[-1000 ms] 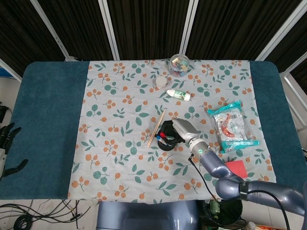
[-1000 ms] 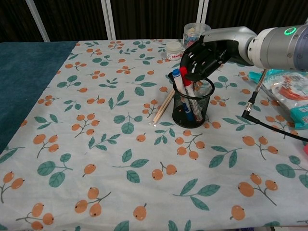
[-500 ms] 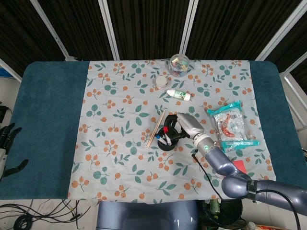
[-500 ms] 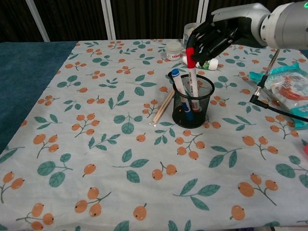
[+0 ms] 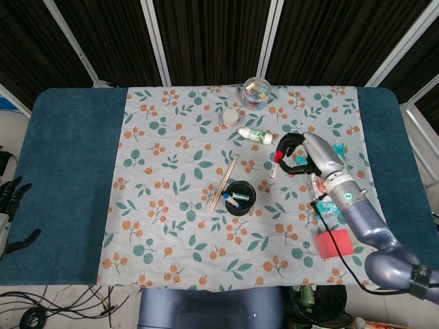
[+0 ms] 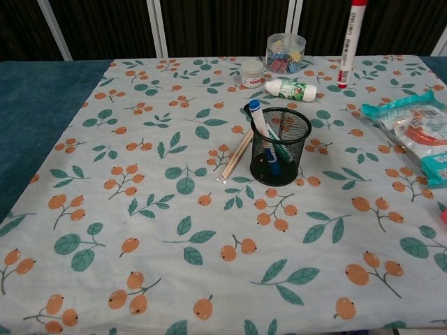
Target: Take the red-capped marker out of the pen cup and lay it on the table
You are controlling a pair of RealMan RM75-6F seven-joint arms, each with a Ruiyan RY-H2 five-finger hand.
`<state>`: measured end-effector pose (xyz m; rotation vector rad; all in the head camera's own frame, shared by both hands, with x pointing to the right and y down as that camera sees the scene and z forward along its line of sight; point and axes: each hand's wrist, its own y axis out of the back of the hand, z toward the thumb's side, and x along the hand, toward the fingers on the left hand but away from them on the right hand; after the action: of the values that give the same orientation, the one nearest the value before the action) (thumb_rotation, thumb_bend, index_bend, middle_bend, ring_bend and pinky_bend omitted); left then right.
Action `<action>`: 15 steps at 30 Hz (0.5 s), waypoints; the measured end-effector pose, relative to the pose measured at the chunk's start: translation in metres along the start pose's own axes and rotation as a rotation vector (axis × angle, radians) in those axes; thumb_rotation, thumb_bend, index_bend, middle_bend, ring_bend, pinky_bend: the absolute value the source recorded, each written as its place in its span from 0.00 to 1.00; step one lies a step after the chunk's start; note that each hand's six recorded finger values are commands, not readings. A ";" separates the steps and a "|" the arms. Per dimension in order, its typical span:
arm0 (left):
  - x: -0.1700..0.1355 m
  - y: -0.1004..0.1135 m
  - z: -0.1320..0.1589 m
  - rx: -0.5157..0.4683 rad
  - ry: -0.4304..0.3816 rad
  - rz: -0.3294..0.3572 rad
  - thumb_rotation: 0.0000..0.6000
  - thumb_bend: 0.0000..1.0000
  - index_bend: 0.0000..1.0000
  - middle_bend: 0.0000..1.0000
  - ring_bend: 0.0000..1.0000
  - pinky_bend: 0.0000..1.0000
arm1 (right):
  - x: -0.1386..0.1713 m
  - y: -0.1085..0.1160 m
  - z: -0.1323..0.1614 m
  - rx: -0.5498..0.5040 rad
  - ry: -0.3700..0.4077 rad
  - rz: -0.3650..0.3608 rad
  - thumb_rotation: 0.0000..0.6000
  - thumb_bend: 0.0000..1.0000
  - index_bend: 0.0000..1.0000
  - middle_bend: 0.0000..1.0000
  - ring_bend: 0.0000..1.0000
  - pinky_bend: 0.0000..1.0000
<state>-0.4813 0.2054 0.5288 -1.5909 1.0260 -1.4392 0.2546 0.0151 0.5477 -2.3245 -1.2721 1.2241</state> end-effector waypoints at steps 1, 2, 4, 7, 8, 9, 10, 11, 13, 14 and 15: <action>0.000 0.000 0.000 0.000 -0.001 0.000 1.00 0.18 0.10 0.00 0.00 0.00 | 0.006 0.005 -0.008 0.006 -0.021 0.003 1.00 0.51 0.58 0.55 0.47 0.25; 0.000 0.000 0.001 0.001 -0.002 0.001 1.00 0.18 0.10 0.00 0.00 0.00 | 0.011 0.007 -0.014 0.008 -0.036 0.010 1.00 0.51 0.58 0.55 0.47 0.25; 0.000 0.000 0.002 0.001 -0.003 0.003 1.00 0.18 0.10 0.00 0.00 0.00 | 0.019 0.007 -0.026 0.013 -0.064 0.031 1.00 0.51 0.58 0.55 0.47 0.25; 0.000 0.001 0.003 0.003 -0.003 0.005 1.00 0.18 0.10 0.00 0.00 0.00 | 0.026 -0.001 -0.042 0.036 -0.097 0.074 1.00 0.51 0.59 0.55 0.47 0.25; 0.000 0.001 0.003 0.005 -0.003 0.005 1.00 0.18 0.10 0.00 0.00 0.00 | 0.028 -0.004 -0.047 0.043 -0.107 0.088 1.00 0.51 0.59 0.55 0.47 0.25; 0.000 0.000 0.003 0.006 -0.003 0.005 1.00 0.18 0.10 0.00 0.00 0.00 | 0.029 -0.007 -0.051 0.050 -0.117 0.103 1.00 0.51 0.59 0.55 0.47 0.25; 0.000 0.000 0.003 0.007 -0.002 0.004 1.00 0.18 0.10 0.00 0.00 0.00 | 0.030 -0.013 -0.057 0.060 -0.131 0.127 1.00 0.51 0.59 0.55 0.47 0.25; 0.000 0.000 0.003 0.009 -0.002 0.003 1.00 0.18 0.10 0.00 0.00 0.00 | 0.031 -0.018 -0.062 0.069 -0.142 0.147 1.00 0.51 0.58 0.54 0.47 0.25; 0.000 -0.001 0.003 0.011 -0.002 0.003 1.00 0.18 0.10 0.00 0.00 0.00 | 0.030 -0.031 -0.072 0.092 -0.164 0.197 1.00 0.51 0.59 0.54 0.47 0.25; 0.001 -0.001 0.003 0.011 -0.002 0.003 1.00 0.18 0.10 0.00 0.00 0.00 | 0.029 -0.037 -0.075 0.100 -0.169 0.215 1.00 0.51 0.59 0.54 0.47 0.25; 0.001 -0.001 0.003 0.012 -0.002 0.003 1.00 0.18 0.10 0.00 0.00 0.00 | 0.027 -0.042 -0.077 0.107 -0.172 0.231 1.00 0.51 0.59 0.54 0.47 0.25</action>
<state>-0.4777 0.2049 0.5295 -1.5815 1.0170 -1.4384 0.2955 0.0760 0.6033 -2.3825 -0.9782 1.5537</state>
